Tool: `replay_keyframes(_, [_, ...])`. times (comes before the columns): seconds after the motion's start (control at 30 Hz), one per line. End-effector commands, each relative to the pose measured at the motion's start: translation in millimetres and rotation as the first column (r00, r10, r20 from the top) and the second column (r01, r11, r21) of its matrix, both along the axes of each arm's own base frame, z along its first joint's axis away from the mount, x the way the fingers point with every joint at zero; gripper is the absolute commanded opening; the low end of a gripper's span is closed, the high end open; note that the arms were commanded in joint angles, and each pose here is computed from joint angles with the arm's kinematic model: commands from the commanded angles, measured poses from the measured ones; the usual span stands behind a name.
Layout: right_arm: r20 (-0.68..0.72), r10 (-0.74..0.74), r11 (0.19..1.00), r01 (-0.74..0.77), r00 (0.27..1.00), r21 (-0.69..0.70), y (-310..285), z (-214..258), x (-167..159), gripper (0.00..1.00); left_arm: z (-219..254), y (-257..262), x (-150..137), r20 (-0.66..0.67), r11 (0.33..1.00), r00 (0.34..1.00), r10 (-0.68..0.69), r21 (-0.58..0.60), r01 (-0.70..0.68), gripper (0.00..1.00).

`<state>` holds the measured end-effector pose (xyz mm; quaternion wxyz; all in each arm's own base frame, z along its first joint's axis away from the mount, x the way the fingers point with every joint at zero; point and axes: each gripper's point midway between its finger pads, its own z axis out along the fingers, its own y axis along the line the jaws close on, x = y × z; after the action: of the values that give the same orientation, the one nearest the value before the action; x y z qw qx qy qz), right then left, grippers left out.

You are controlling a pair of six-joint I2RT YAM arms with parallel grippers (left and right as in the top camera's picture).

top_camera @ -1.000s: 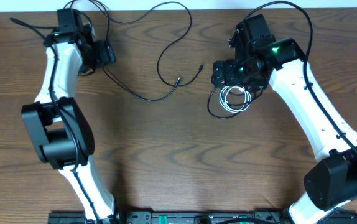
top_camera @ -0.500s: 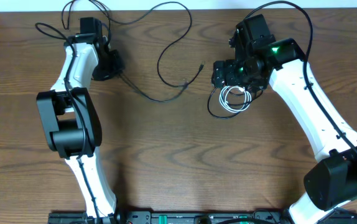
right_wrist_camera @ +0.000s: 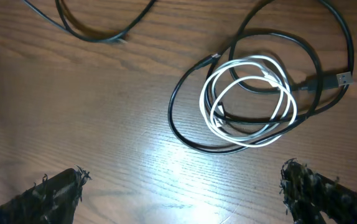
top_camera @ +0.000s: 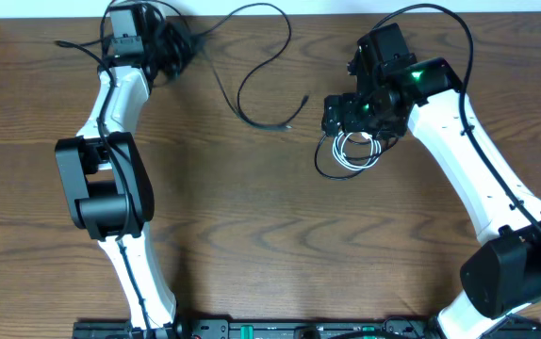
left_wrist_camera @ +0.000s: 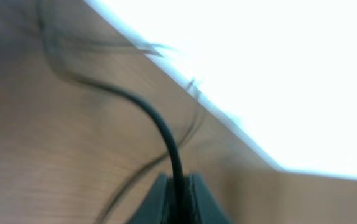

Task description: Untangle cables

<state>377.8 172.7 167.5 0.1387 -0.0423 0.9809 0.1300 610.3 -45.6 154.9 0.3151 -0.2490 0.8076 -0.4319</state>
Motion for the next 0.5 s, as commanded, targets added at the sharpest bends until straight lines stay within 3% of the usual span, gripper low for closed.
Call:
replay_keyframes(0.0, [0.003,0.018,1.0,-0.018,1.0,-0.002,4.1,0.6,-1.5,0.99,43.7,-9.3,9.2,0.004,0.964,1.0,0.021,-0.267,-0.019,0.08])
replay_keyframes(0.13, [0.006,0.017,1.0,-0.017,1.0,-0.001,4.3,0.9,-0.6,0.99,56.1,-5.8,19.9,0.08,0.969,0.994,0.071,-0.243,-0.05,0.08])
replay_keyframes(0.17, [0.006,0.017,1.0,-0.017,1.0,-0.001,4.3,0.8,-0.7,0.99,49.3,-7.8,18.5,0.074,0.976,0.995,0.06,-0.215,-0.043,0.29])
replay_keyframes(0.2, [0.005,0.017,1.0,-0.017,1.0,-0.001,4.3,0.8,-0.9,0.99,40.4,-11.0,15.1,0.067,0.985,0.997,0.037,-0.17,-0.025,0.59])
replay_keyframes(0.23, [0.005,0.018,1.0,-0.018,1.0,-0.001,4.3,0.6,-1.0,0.99,28.6,-14.5,10.1,0.05,0.993,0.999,0.008,-0.118,-0.002,0.72])
replay_keyframes(0.37, [0.007,0.017,1.0,-0.017,1.0,0.0,4.6,-1.2,-0.1,0.99,-14.9,-29.8,-14.4,-0.034,0.992,0.993,-0.114,0.052,0.115,0.9])
replay_keyframes(0.47, [0.006,0.017,1.0,-0.017,1.0,-0.001,4.6,-3.2,-0.3,0.99,-40.7,-28.3,-31.3,-0.101,0.97,0.982,-0.161,0.166,0.176,0.95])
